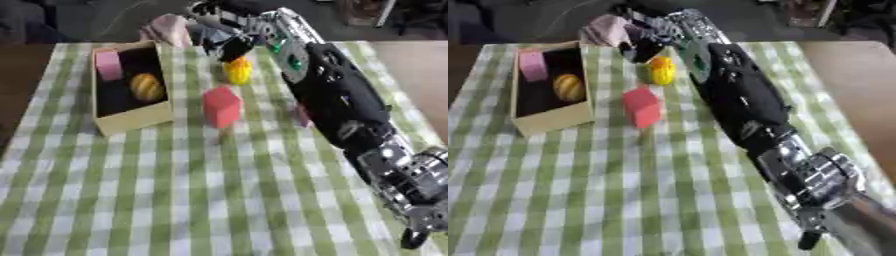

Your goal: Pick up objects on the table and place them in the box.

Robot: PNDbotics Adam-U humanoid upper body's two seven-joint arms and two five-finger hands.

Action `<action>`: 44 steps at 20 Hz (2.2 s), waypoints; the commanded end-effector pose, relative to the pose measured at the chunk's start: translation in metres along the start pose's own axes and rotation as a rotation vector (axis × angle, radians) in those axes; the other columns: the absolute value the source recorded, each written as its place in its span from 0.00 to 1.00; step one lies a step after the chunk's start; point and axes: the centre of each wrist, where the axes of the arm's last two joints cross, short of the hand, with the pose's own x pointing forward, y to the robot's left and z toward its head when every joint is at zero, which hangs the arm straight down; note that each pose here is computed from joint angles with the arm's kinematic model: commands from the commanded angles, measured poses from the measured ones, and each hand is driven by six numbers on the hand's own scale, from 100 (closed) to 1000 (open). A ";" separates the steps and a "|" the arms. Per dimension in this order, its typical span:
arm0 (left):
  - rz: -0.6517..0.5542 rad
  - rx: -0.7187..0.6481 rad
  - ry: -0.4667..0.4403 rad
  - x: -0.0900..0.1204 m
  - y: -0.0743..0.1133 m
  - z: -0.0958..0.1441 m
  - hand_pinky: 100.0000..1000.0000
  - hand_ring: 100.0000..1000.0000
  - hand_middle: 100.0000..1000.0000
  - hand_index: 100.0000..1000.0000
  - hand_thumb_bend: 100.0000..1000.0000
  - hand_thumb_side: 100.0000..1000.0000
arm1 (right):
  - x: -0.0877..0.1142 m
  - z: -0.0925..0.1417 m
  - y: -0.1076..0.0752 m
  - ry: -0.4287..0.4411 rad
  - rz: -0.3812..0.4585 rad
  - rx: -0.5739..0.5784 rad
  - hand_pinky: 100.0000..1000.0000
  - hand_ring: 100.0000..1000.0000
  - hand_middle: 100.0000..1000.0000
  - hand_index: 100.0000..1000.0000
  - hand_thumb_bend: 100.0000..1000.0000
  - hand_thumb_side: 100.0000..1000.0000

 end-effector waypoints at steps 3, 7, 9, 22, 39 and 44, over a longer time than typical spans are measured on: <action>-0.042 0.007 -0.004 0.002 0.008 -0.001 0.66 0.56 0.66 0.72 0.26 0.71 | -0.018 0.042 -0.017 -0.016 0.045 0.068 0.96 1.00 0.97 1.00 0.00 0.30; -0.051 0.013 0.004 0.000 0.009 0.000 0.66 0.56 0.66 0.72 0.26 0.71 | -0.026 0.069 -0.010 -0.017 0.027 0.124 0.96 1.00 0.99 1.00 0.00 0.42; -0.054 0.015 0.007 -0.001 0.010 0.000 0.66 0.56 0.66 0.72 0.26 0.72 | -0.030 0.081 -0.005 -0.003 0.012 0.148 0.97 1.00 1.00 1.00 0.00 0.47; -0.068 0.020 0.012 -0.002 0.012 0.001 0.66 0.57 0.66 0.72 0.26 0.72 | -0.062 0.116 0.042 0.159 -0.057 0.214 0.97 1.00 1.00 1.00 0.00 0.51; -0.068 0.021 0.013 -0.002 0.012 0.001 0.66 0.57 0.66 0.72 0.26 0.72 | -0.084 0.120 0.067 0.242 -0.102 0.217 0.97 1.00 1.00 1.00 0.00 0.61; -0.068 0.022 0.014 -0.002 0.012 0.001 0.66 0.57 0.66 0.72 0.26 0.72 | -0.086 0.118 0.072 0.248 -0.099 0.238 0.97 1.00 1.00 1.00 0.00 0.63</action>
